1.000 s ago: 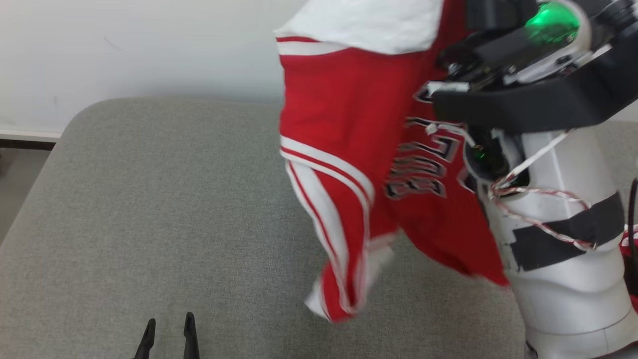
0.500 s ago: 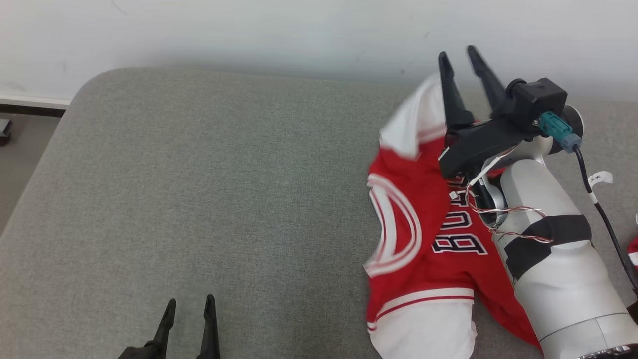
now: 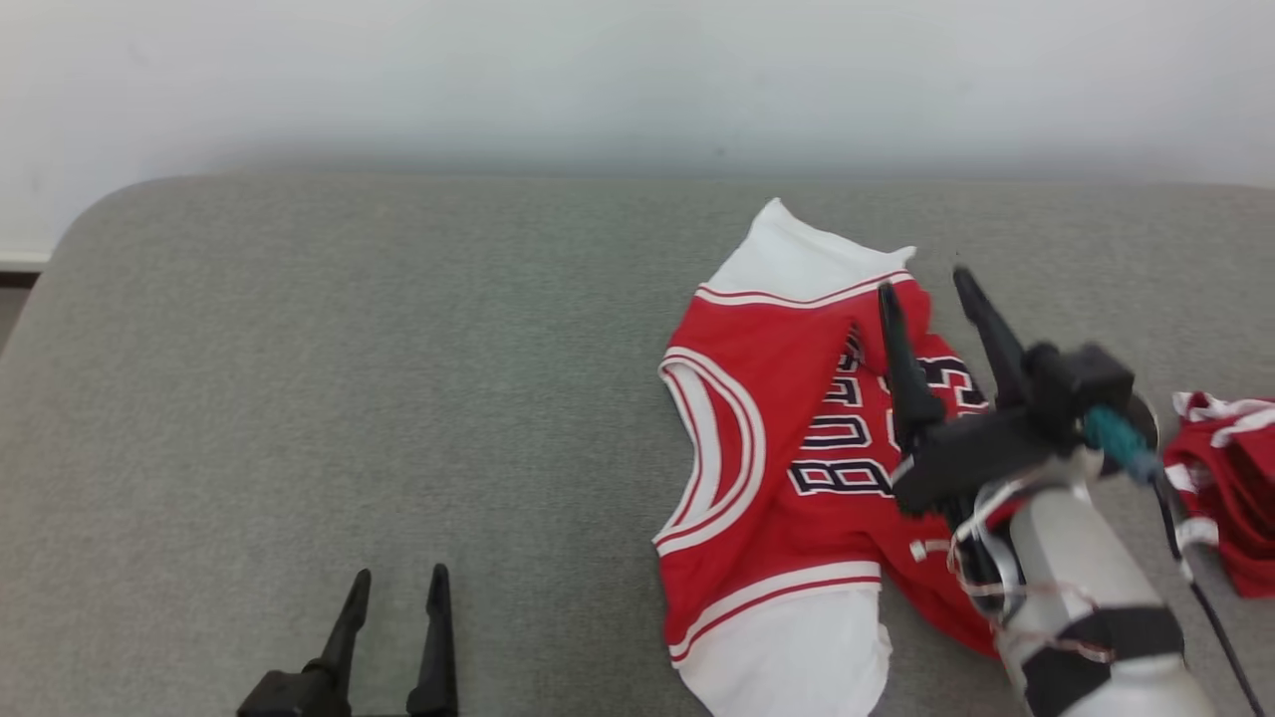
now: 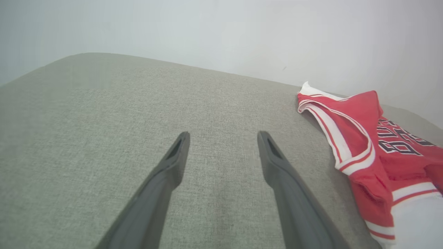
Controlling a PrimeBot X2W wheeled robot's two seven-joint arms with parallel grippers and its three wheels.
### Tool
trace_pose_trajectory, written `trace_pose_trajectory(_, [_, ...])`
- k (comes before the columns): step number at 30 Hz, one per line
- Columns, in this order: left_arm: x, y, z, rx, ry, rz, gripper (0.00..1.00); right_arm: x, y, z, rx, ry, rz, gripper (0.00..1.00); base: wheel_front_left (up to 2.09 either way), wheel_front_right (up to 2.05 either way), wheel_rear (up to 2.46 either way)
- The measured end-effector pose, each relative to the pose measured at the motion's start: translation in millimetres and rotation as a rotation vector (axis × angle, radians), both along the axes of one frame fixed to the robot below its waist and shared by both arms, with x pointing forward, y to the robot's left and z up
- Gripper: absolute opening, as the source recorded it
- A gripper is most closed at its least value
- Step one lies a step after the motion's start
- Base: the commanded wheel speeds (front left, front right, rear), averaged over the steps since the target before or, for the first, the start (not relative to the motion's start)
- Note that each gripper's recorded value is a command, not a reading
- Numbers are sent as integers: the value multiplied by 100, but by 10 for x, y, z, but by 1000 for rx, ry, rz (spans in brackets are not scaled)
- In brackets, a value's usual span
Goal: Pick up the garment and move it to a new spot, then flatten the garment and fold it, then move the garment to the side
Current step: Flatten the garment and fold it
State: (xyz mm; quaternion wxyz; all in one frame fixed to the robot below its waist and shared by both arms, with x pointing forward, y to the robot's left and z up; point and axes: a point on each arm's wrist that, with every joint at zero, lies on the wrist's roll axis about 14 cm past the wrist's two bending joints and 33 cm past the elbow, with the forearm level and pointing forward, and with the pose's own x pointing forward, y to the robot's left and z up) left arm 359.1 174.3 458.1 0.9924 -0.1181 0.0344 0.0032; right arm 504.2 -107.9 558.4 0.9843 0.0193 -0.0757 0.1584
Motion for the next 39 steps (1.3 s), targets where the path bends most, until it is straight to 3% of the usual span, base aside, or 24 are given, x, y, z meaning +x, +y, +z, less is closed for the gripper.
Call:
trace_pose_trajectory(11, [272, -900, 121, -76, -40, -286, 100, -628, -638, -582, 6, 129, -160, 100, 0, 0, 0])
trace_pose_trajectory(19, [304, -1601, -267, -130, 98, -503, 100, -799, -1124, -665, 15, 149, -299, 100, 0, 0, 0])
trace_pose_trajectory(29, [424, -1670, -628, -89, 206, -479, 100, -950, -1467, -737, 4, 170, -397, 100, 0, 0, 0])
trace_pose_trajectory(36, [346, -1616, -726, -67, 240, -473, 100, -944, -1376, -743, 17, 171, -382, 100, 0, 0, 0])
trace_pose_trajectory(37, [357, -1602, -712, -78, 238, -465, 44, -938, -1353, -742, 20, 170, -378, 100, 0, 0, 0])
trace_pose_trajectory(38, [367, -1588, -702, -80, 235, -460, 0, -933, -1338, -742, 22, 170, -374, 100, 0, 0, 0])
trace_pose_trajectory(39, [393, -1563, -674, -87, 226, -448, 0, -929, -1329, -744, 22, 171, -372, 100, 0, 0, 0])
